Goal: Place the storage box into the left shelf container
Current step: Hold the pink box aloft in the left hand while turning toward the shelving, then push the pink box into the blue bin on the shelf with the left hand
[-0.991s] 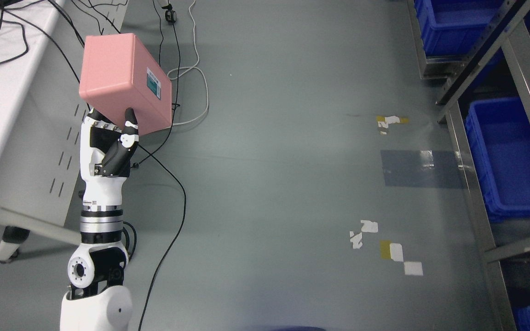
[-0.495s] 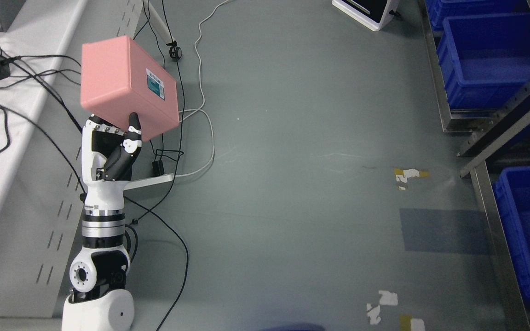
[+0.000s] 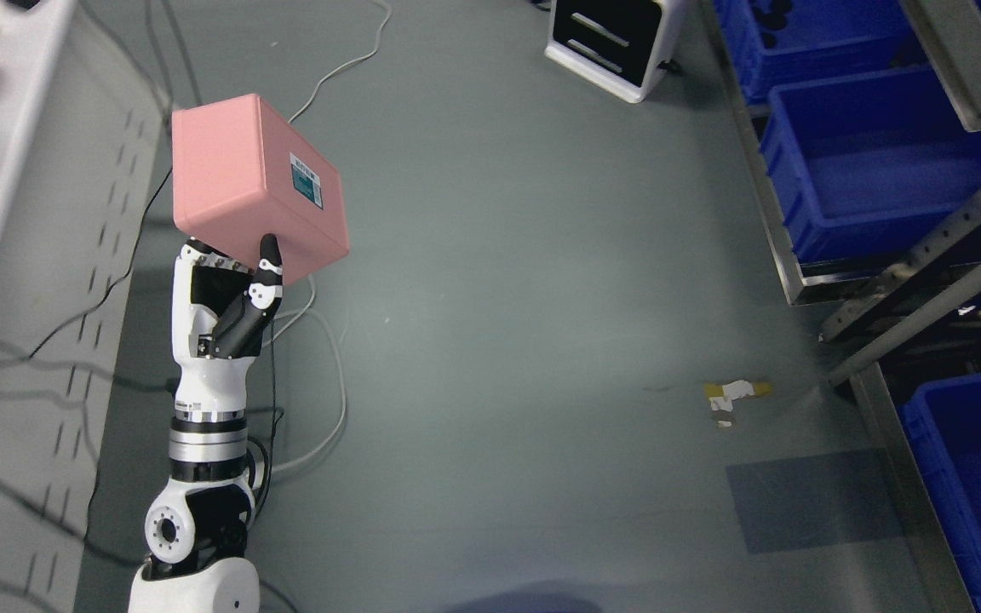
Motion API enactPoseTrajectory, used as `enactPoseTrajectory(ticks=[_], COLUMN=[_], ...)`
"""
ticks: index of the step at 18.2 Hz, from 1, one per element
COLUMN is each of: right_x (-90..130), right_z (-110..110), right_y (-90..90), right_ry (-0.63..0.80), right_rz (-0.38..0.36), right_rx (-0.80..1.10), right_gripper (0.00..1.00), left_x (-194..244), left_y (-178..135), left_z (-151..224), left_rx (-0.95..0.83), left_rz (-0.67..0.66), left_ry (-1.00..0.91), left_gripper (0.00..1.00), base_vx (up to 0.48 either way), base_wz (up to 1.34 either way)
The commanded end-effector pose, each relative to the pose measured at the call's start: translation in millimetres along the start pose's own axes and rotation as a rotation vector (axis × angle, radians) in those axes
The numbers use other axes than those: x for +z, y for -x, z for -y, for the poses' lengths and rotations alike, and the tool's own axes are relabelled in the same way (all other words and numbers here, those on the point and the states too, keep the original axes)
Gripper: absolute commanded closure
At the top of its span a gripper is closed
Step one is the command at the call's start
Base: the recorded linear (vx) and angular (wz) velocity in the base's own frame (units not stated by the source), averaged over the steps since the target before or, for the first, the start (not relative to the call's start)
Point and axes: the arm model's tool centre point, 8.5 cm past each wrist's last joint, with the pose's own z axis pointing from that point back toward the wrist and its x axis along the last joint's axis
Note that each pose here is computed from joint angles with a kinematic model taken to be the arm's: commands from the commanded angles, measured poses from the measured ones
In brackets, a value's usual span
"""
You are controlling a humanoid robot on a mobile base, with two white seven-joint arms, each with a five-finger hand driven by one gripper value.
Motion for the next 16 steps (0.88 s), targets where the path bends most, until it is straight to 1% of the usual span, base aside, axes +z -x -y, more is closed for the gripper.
enactPoseTrajectory(ticks=[1,5,9,13,14,16], right_x=[-0.5,-0.5,-0.5,-0.5,-0.5,-0.5], right_z=[11.3,11.3,11.3,11.3,11.3,11.3], right_y=[-9.2,-8.2,-9.2,-8.2,-8.2,-8.2], right_ry=[0.018,0.018,0.018,0.018,0.018,0.018], right_rz=[0.021,0.02,0.021,0.02,0.02,0.02], right_rx=[-0.021,-0.021,-0.021,-0.021,-0.021,-0.021], right_gripper=[0.0,0.0,0.0,0.0,0.0,0.0], left_x=[17.9,49.2,97.5,137.9,141.2,139.9], left_y=[15.1,34.9,51.5,56.6,55.7,50.2], left_z=[18.1,35.6,57.3,80.6,80.5,76.7], left_rx=[0.031,0.075,0.117,0.14,0.134,0.104], left_rz=[-0.064,-0.158,-0.283,-0.382,-0.382,-0.337], left_ry=[0.047,0.056,0.106,0.289,0.297,0.303], left_gripper=[0.94,0.94,0.94,0.94,0.94,0.94], base_vx=[0.609,0.498,0.408,0.293,0.252,0.23], base_wz=[-0.77,-0.93,-1.13,-1.3,-1.31,-1.3])
